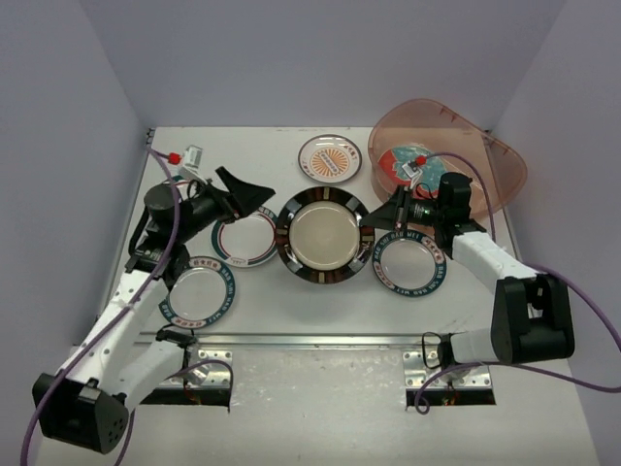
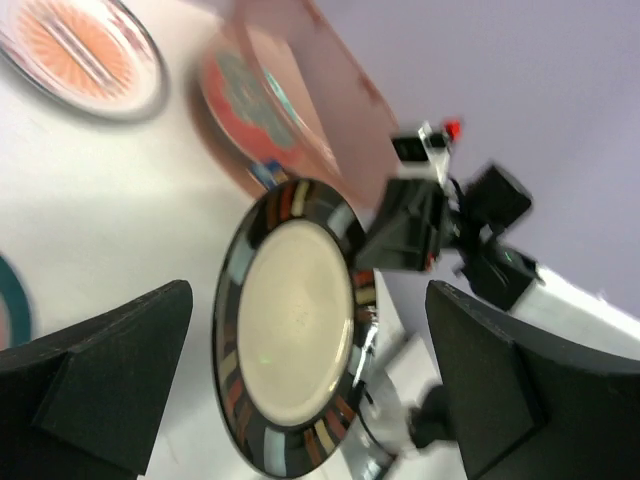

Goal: Place the plates into the plastic bin on the countertop

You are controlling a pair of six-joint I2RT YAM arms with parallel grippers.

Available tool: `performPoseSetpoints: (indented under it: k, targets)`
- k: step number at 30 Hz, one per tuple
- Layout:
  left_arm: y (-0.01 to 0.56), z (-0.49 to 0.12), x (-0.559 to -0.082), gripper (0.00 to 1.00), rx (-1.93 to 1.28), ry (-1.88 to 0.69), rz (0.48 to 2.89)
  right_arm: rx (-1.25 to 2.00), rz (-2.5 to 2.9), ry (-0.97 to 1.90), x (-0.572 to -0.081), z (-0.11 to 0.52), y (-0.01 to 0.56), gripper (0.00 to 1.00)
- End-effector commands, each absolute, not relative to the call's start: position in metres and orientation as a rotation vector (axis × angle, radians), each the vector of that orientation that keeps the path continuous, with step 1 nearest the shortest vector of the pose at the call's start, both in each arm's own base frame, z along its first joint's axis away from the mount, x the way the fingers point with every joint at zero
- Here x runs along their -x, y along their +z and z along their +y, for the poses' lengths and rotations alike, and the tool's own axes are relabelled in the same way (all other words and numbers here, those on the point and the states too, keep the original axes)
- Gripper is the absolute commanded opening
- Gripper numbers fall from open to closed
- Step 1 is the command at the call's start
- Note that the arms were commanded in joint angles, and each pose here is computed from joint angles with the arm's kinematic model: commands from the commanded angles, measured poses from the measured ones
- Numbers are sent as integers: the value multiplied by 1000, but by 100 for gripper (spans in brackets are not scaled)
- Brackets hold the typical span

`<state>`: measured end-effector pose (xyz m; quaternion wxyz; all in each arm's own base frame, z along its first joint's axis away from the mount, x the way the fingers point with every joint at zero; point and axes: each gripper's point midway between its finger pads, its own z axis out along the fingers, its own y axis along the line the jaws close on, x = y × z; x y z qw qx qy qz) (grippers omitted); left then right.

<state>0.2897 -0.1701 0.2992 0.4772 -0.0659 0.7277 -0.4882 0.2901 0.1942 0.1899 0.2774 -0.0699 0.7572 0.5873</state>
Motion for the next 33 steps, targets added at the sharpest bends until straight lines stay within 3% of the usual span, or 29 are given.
performPoseSetpoints:
  k: [1,7,13,17,33]
  targets:
    - [305,-73,-293,100,422,-560,1751,-33,1857,1472,-339,158,262,0]
    - [300,-50,-273,100,378,-407,1716,-477,1698,1324,-380,107,294,0]
    - [261,-83,-259,100,171,-522,1857,-1105,1266,989,-405,8,295,0]
    - [253,-91,-248,100,97,-554,1882,-1309,1139,800,-404,-33,286,0]
    - [260,-119,-229,100,-31,-683,1816,-1360,1134,522,-464,-52,267,0]
